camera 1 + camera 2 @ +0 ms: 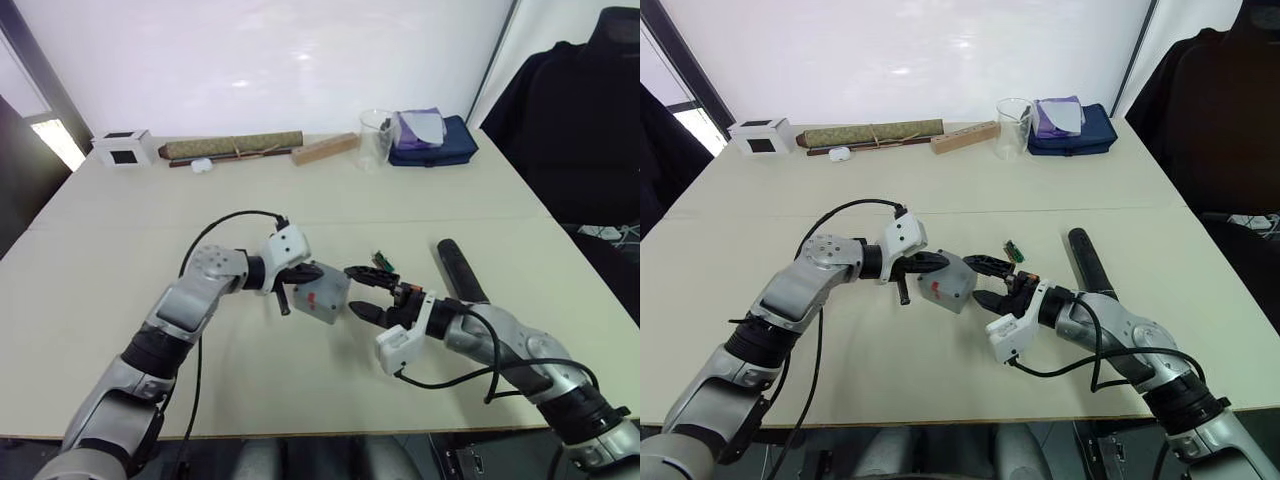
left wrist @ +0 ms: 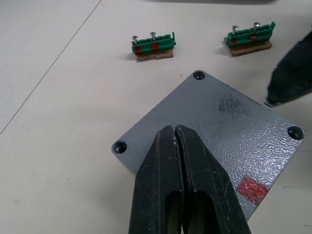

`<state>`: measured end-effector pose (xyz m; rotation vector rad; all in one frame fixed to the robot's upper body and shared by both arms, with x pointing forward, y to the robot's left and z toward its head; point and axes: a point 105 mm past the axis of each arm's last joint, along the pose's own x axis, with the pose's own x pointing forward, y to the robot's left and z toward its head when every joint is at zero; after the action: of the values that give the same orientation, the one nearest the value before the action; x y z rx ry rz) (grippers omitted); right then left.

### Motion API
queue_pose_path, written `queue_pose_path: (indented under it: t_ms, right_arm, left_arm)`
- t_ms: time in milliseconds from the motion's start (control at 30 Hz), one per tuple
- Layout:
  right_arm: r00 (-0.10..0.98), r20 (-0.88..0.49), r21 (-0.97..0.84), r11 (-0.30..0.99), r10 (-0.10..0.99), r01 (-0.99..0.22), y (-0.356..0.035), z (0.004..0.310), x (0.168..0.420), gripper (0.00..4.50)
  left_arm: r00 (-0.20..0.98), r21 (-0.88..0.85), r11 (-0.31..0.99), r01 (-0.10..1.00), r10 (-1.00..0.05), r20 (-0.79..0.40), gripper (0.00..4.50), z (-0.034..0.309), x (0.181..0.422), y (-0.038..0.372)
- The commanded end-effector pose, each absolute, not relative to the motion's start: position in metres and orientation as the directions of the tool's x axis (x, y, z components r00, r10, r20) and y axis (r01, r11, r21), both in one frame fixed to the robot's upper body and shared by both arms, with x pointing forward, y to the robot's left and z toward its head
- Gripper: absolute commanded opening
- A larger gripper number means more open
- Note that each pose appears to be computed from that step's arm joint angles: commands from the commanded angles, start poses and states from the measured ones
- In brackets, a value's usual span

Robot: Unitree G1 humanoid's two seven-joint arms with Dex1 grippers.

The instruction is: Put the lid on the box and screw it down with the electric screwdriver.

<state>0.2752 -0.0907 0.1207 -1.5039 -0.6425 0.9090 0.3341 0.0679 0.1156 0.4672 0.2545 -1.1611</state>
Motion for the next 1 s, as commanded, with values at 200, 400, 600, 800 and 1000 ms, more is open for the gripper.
queue_pose_path:
  t_ms: [200, 400, 600, 800, 1000]
  right_arm:
    - [0.6, -0.021, -0.891, 0.257, 0.799, -0.374, -0.096, 0.157, 0.272, 2.09]
    - [0.616, -0.07, -0.63, 0.444, 0.785, -0.637, -0.097, 0.149, 0.262, 0.05]
    - [0.596, -0.251, -0.448, 0.455, 0.763, -0.77, -0.093, 0.126, 0.261, 0.05]
    - [0.602, -0.344, -0.421, 0.455, 0.721, -0.785, -0.085, 0.111, 0.273, 0.05]
    - [0.625, -0.375, -0.434, 0.466, 0.685, -0.771, -0.082, 0.102, 0.285, 0.05]
  left_arm:
    - [0.393, 0.038, 0.412, 0.91, -0.831, -0.393, 0.0, 0.108, 0.336, 0.092]
    - [0.441, -0.036, 0.452, 0.891, -0.882, -0.168, 0.0, 0.184, 0.339, 0.116]
    - [0.533, -0.031, 0.557, 0.83, -0.808, -0.251, 0.0, 0.168, 0.354, 0.137]
    - [0.51, 0.001, 0.556, 0.831, -0.761, -0.401, 0.0, 0.111, 0.353, 0.126]
    - [0.462, -0.046, 0.522, 0.852, -0.79, -0.402, 0.0, 0.097, 0.341, 0.11]
